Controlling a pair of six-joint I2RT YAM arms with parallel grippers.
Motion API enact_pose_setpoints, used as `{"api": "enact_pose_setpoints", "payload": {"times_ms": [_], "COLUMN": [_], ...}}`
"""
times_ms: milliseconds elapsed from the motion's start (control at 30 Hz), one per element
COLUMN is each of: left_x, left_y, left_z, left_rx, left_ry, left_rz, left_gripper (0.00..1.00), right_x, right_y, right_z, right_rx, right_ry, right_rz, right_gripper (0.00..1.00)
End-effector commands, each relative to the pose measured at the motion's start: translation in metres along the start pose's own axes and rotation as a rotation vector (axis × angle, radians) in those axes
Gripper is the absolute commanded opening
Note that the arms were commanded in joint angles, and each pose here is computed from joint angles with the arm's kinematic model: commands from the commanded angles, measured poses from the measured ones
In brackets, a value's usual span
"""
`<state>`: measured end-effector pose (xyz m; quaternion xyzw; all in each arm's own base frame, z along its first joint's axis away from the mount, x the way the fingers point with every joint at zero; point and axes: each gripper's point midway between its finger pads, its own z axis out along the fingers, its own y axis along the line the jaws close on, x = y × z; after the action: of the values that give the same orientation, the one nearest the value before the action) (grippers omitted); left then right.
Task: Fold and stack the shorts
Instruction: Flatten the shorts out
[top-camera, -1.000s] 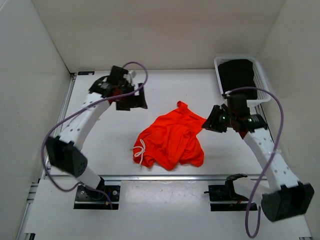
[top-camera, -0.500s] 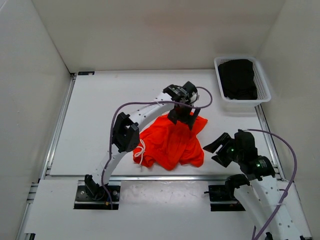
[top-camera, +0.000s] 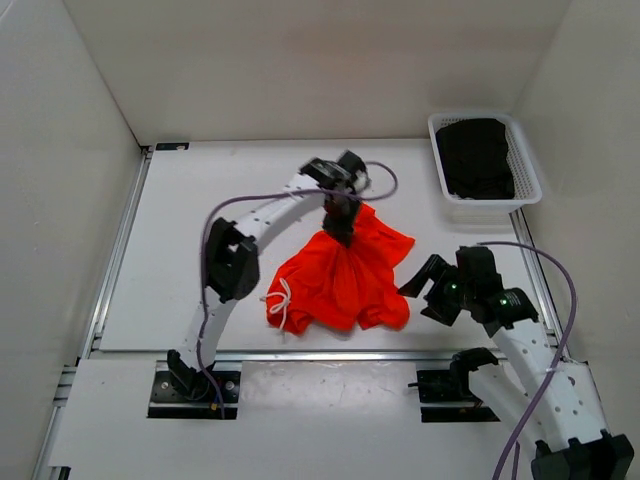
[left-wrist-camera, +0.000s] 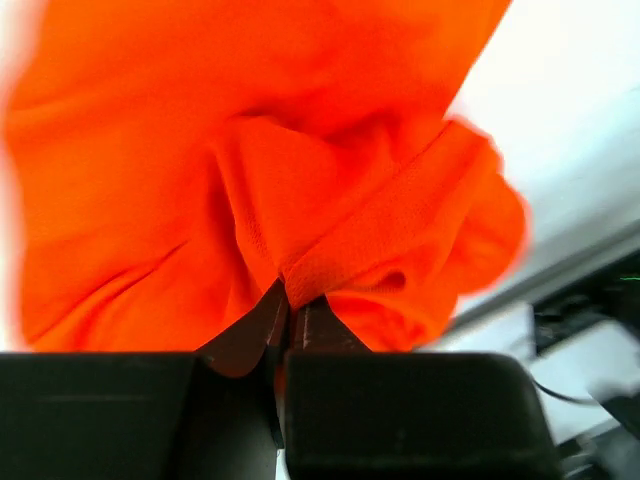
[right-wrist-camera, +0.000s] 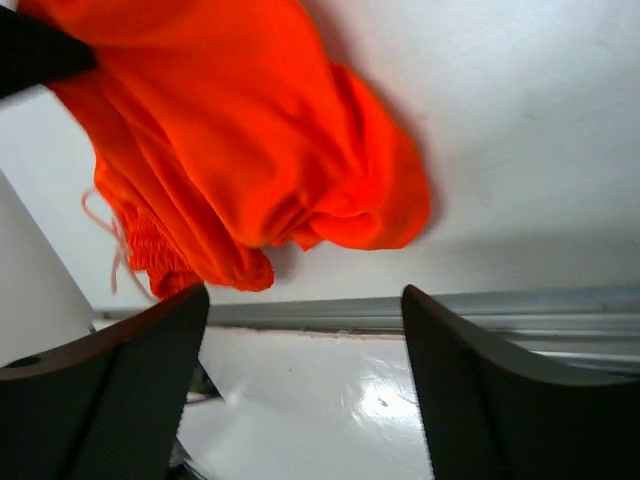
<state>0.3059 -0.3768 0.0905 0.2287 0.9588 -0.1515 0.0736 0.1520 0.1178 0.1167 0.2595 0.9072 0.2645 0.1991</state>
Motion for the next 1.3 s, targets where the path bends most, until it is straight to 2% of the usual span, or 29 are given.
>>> {"api": "enact_pose_setpoints", "payload": {"times_ms": [0, 67, 133, 200, 267, 367, 567, 700, 800, 833, 867, 900, 933, 1033, 1067, 1133, 1167, 1200, 1233, 1267], "left_x": [-0.049, -0.050, -0.046, -0.043, -0.042, -0.040, -0.038, -0.037, -0.036, -0.037, -0.036, -0.036, -0.034, -0.036, -0.044, -0.051, -0.059, -0.066, -0.069, -0.068], "left_y": [0.024, 0.025, 0.024, 0.025, 0.029, 0.038, 0.040, 0.044, 0.042, 0.045, 0.049, 0.048, 0.053, 0.077, 0.094, 0.106, 0.123, 0.126, 0.125, 0.132], "left_z": [-0.140, -0.169, -0.177, -0.180, -0.180, -0.181, -0.185, -0.188, -0.193, -0.198, -0.200, -0.204, -0.211, -0.236, -0.253, -0.279, -0.306, -0.322, -0.332, -0.358], "left_rx": [0.126, 0.206, 0.228, 0.224, 0.216, 0.216, 0.221, 0.218, 0.229, 0.226, 0.222, 0.224, 0.219, 0.194, 0.192, 0.237, 0.253, 0.290, 0.352, 0.367], "left_ry": [-0.345, -0.388, -0.378, -0.369, -0.364, -0.360, -0.362, -0.366, -0.373, -0.385, -0.386, -0.395, -0.402, -0.471, -0.530, -0.586, -0.659, -0.704, -0.725, -0.796], "left_rz": [-0.095, -0.104, -0.108, -0.102, -0.104, -0.124, -0.122, -0.130, -0.124, -0.130, -0.139, -0.136, -0.149, -0.201, -0.237, -0.285, -0.312, -0.327, -0.328, -0.342], "left_gripper": [0.10, 0.10, 0.10, 0.10, 0.10, 0.10, 0.10, 0.10, 0.10, 0.10, 0.10, 0.10, 0.10, 0.10, 0.10, 0.10, 0.10, 0.10, 0.10, 0.10], "right_x": [-0.009, 0.000, 0.006, 0.021, 0.010, 0.012, -0.004, -0.001, 0.001, 0.008, 0.015, 0.013, 0.003, -0.021, -0.052, -0.089, -0.123, -0.152, -0.171, -0.193], "right_y": [0.050, 0.064, 0.092, 0.107, 0.127, 0.143, 0.179, 0.188, 0.201, 0.205, 0.211, 0.209, 0.216, 0.217, 0.230, 0.245, 0.248, 0.282, 0.295, 0.302], "right_z": [-0.003, 0.007, 0.016, 0.031, 0.037, 0.060, 0.090, 0.126, 0.143, 0.142, 0.142, 0.138, 0.131, 0.104, 0.085, 0.064, 0.055, 0.018, 0.000, -0.007], "right_rx": [-0.192, -0.219, -0.270, -0.250, -0.215, -0.176, -0.158, -0.108, -0.128, -0.152, -0.174, -0.145, -0.130, -0.089, -0.090, -0.081, -0.048, -0.088, -0.093, -0.073], "right_ry": [0.016, 0.075, 0.098, 0.139, 0.066, 0.050, -0.012, -0.007, -0.014, 0.000, 0.016, -0.009, -0.048, -0.123, -0.217, -0.293, -0.342, -0.427, -0.471, -0.505], "right_rz": [-0.220, -0.281, -0.357, -0.454, -0.536, -0.640, -0.759, -0.829, -0.846, -0.854, -0.864, -0.842, -0.826, -0.833, -0.823, -0.845, -0.862, -0.861, -0.868, -0.887], "right_gripper": [0.87, 0.93, 0.94, 0.95, 0.95, 0.95, 0.95, 0.94, 0.75, 0.49, 0.28, 0.10, 0.00, 0.00, 0.00, 0.00, 0.00, 0.00, 0.00, 0.00]}}
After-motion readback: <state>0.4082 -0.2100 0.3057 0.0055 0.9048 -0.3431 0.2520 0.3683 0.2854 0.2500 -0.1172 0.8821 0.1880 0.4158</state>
